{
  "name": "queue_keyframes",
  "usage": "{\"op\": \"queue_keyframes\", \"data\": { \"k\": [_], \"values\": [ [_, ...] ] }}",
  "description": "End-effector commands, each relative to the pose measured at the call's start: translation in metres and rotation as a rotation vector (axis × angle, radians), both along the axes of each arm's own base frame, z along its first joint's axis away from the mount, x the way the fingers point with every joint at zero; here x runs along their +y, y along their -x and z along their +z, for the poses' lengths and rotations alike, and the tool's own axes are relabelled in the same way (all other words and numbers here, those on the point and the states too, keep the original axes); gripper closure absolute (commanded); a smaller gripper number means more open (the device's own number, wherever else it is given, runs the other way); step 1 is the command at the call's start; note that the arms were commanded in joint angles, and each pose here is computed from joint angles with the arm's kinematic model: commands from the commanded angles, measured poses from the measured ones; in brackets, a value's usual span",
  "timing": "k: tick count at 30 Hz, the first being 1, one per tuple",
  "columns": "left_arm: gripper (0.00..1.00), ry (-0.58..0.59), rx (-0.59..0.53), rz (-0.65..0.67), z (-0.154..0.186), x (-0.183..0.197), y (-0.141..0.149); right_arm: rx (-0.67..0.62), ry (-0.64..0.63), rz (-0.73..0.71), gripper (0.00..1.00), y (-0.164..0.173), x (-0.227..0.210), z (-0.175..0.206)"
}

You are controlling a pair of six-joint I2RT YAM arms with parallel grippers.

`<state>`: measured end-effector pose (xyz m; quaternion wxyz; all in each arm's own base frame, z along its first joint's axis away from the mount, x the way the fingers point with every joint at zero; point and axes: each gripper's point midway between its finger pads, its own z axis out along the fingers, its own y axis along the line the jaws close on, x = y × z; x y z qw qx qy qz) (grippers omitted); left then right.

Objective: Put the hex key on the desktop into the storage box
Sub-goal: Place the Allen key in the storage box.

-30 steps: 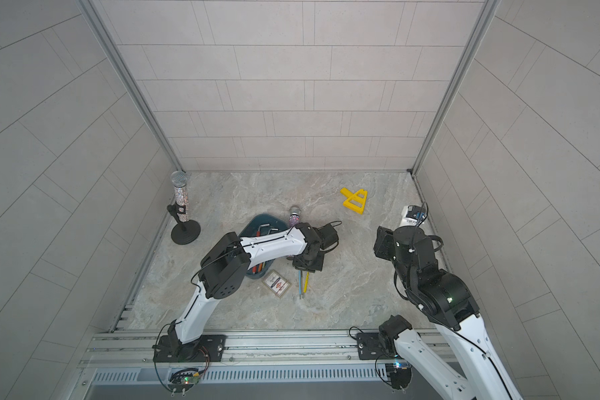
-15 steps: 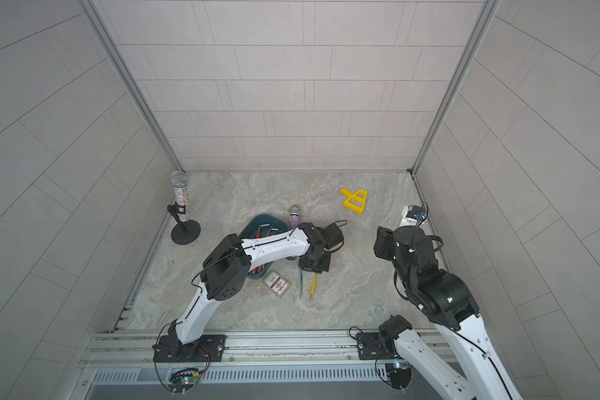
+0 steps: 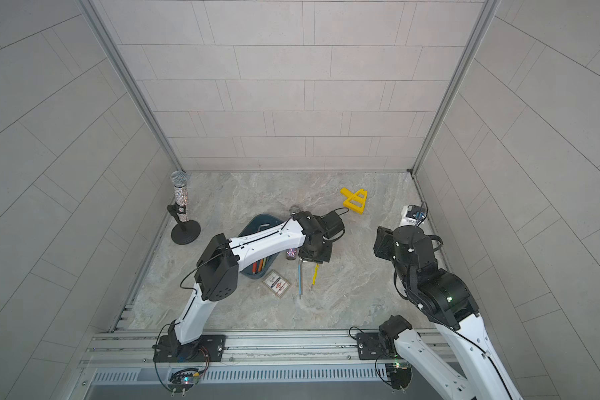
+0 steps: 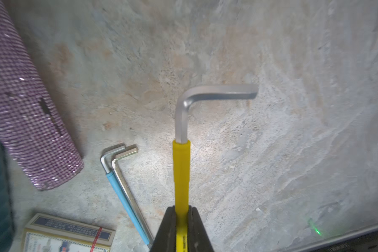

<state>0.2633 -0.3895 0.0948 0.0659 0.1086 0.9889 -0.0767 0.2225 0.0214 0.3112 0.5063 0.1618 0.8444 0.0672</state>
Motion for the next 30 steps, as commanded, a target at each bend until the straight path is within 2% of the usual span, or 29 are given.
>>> {"op": "queue_keyframes", "data": {
  "k": [1,5,10,16,20,30],
  "values": [
    [1.00,-0.019,-0.077,0.006,0.044,0.033,-0.019,-0.021,0.004,-0.004,0.46,0.000,-0.001,0.008],
    [1.00,-0.019,-0.096,0.070,0.055,0.072,-0.038,-0.015,0.001,-0.002,0.46,0.000,-0.001,0.005],
    [1.00,-0.075,-0.147,0.136,0.065,0.130,-0.059,-0.016,-0.001,-0.002,0.46,-0.001,0.000,0.005],
    [1.00,-0.151,-0.155,0.217,0.046,0.190,-0.072,-0.010,-0.002,-0.002,0.46,-0.001,0.000,0.002],
    [1.00,-0.143,-0.132,0.239,0.030,0.202,-0.070,-0.007,0.001,-0.005,0.46,-0.001,0.000,0.000],
    [1.00,-0.173,-0.094,0.231,0.008,0.203,-0.073,-0.005,-0.005,0.001,0.46,-0.002,0.001,0.000]
  ]
}}
